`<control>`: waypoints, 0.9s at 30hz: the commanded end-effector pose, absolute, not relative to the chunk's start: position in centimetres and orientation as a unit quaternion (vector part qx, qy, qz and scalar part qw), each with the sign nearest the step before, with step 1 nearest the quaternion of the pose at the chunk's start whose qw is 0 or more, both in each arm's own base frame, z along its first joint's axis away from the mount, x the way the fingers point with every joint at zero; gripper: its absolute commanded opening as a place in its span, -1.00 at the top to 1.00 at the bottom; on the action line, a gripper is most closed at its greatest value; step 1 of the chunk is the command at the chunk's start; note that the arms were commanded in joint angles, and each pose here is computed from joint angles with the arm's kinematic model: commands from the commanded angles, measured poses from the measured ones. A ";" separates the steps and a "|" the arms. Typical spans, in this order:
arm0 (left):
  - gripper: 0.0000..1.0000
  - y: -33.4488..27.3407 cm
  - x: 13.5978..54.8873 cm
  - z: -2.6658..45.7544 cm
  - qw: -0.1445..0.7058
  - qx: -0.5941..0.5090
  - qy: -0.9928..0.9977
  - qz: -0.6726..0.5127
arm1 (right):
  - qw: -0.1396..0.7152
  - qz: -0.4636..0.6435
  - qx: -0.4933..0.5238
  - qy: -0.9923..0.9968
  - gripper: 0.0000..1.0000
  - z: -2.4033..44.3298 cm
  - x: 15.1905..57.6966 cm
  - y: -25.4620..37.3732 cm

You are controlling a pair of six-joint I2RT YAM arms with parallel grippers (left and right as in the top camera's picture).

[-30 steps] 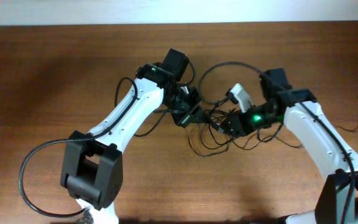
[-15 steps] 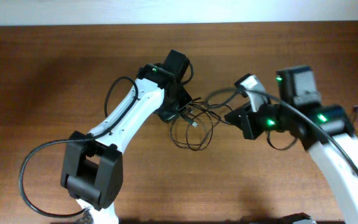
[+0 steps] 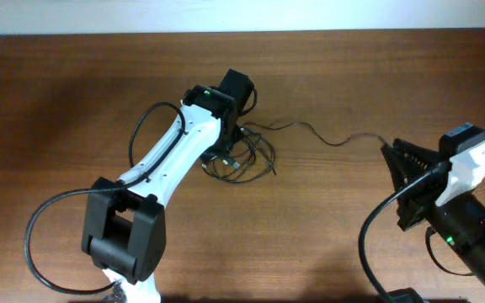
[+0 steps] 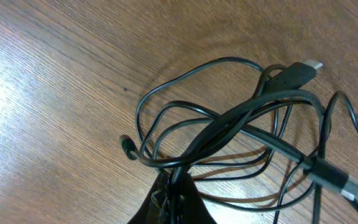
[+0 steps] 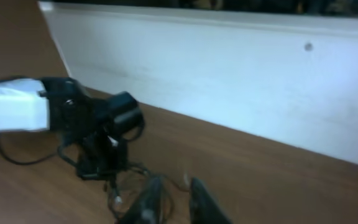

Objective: Untangle cables

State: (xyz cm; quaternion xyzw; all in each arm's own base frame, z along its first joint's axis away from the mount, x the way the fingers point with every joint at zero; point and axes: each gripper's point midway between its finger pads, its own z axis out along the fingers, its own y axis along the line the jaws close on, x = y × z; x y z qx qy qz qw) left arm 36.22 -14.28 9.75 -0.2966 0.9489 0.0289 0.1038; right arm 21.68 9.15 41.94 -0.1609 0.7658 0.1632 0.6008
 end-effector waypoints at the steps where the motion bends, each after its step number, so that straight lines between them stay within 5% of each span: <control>1: 1.00 -14.4 36.1 9.6 0.098 -0.301 0.948 0.026 | 0.573 0.151 -0.140 0.794 0.36 40.3 22.3 8.5; 3: 1.00 -14.7 35.9 9.6 0.091 -0.301 0.949 0.018 | 0.556 0.151 -0.140 0.806 0.10 39.4 22.8 8.7; 7: 1.00 -16.1 35.3 9.4 0.060 -0.299 0.952 -0.015 | 0.504 0.176 -0.157 0.831 0.27 37.0 24.0 10.1; 9: 1.00 -16.5 35.1 9.4 0.053 -0.299 0.953 -0.025 | 0.476 0.202 -0.171 0.839 -0.03 35.9 24.5 11.3; 13: 1.00 -17.5 34.7 9.4 0.019 -0.304 0.950 -0.061 | 0.417 0.207 -0.168 0.869 -0.28 32.8 25.9 11.9; 27: 1.00 -20.2 34.1 12.0 -0.122 -0.300 0.911 -0.254 | 0.120 0.325 -0.231 0.909 -0.44 14.9 31.9 18.1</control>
